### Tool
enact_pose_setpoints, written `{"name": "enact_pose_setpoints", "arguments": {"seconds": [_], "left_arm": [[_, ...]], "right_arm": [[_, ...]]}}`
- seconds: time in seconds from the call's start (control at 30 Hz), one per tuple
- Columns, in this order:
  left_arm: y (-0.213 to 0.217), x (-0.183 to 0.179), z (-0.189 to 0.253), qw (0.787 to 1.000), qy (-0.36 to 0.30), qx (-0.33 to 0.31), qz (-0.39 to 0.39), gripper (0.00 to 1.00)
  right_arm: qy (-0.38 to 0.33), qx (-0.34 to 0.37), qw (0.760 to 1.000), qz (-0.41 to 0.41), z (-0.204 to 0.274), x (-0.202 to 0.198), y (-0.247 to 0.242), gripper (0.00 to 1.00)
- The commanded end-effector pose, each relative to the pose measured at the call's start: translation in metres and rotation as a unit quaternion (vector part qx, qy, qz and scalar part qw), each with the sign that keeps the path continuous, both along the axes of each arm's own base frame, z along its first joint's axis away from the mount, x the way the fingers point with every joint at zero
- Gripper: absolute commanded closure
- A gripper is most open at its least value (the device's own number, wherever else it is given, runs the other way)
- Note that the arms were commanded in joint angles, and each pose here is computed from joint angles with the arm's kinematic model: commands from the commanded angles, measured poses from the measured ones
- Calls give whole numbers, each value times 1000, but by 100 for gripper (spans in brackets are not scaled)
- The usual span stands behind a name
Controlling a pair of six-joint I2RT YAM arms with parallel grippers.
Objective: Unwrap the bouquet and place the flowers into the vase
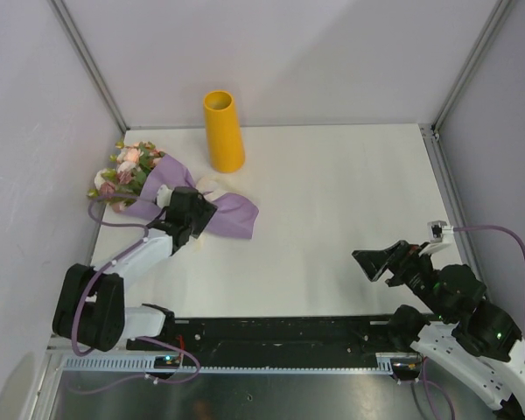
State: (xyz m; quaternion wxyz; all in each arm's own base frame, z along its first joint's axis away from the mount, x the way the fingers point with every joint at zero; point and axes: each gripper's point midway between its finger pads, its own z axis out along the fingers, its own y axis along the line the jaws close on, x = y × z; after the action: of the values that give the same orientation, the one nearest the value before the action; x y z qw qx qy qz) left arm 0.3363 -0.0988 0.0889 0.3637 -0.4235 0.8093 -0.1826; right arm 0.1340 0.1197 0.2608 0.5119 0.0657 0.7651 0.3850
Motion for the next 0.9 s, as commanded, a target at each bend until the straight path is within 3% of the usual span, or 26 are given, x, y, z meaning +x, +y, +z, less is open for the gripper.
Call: {"name": "enact_pose_setpoints", "arguments": {"seconds": [0.0,0.13,0.27,0.5,0.57,0.87], "left_arm": [[-11,6,-7,999,-13,-31,1,35],[-15,1,-18,999,-2,-30,-8,42],[-22,-5,-18,999,-4,-26,-25,55],[-38,-21,-17,998,-13,-15,-56,92],[-45,-28,-19,997,-9,-21,-69,97],[-98,-79,-12,986,-24,-40,-159,99]], "right_arm": [[6,14,1000,-12,-1,-1,-5,2],[16,17,999,-24,-4,-1,-8,3],[23,19,999,-34,-6,1,-10,3],[15,19,999,-40,-3,3,-12,4],[12,21,999,-42,-2,4,-13,4],[1,18,1000,-19,-6,8,2,5]]}}
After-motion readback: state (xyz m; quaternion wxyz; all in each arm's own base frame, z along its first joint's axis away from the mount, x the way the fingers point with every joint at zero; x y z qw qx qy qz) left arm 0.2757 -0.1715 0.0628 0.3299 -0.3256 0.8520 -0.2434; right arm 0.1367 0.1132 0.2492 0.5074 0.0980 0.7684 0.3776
